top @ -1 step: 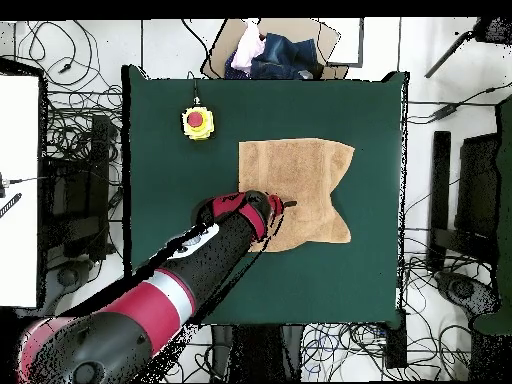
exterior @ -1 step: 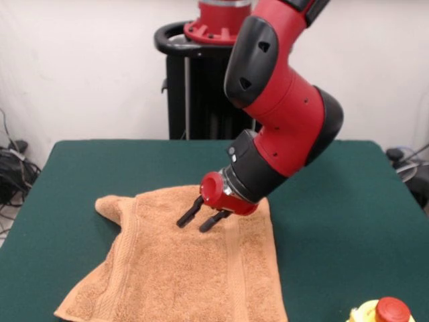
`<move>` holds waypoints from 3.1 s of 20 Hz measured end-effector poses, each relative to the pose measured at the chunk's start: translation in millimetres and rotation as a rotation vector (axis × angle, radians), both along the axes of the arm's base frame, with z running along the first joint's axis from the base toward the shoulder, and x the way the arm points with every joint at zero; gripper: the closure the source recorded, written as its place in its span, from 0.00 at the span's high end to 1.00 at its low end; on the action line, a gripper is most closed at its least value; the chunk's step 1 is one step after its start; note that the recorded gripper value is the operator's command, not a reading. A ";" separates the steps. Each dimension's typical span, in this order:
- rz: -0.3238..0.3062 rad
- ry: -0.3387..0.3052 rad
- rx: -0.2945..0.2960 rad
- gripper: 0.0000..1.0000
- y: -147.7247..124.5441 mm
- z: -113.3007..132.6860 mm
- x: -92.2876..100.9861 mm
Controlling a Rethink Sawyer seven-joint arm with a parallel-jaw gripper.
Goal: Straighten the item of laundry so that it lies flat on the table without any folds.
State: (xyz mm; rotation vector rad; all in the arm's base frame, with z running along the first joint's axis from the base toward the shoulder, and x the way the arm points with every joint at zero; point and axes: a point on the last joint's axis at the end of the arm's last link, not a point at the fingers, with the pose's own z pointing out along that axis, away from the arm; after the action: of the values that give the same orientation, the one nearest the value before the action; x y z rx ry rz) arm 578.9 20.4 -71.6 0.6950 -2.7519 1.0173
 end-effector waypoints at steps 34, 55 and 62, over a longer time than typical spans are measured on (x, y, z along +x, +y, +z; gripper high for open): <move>-0.184 -0.101 0.106 1.00 99.2 11.0 34.9; -0.217 -0.201 0.160 1.00 114.2 15.8 64.1; -0.223 -0.349 0.197 1.00 54.8 20.9 72.9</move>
State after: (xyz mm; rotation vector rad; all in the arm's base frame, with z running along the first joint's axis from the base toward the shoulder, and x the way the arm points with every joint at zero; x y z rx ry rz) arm 651.8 75.3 -50.7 0.2362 -3.1700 0.9015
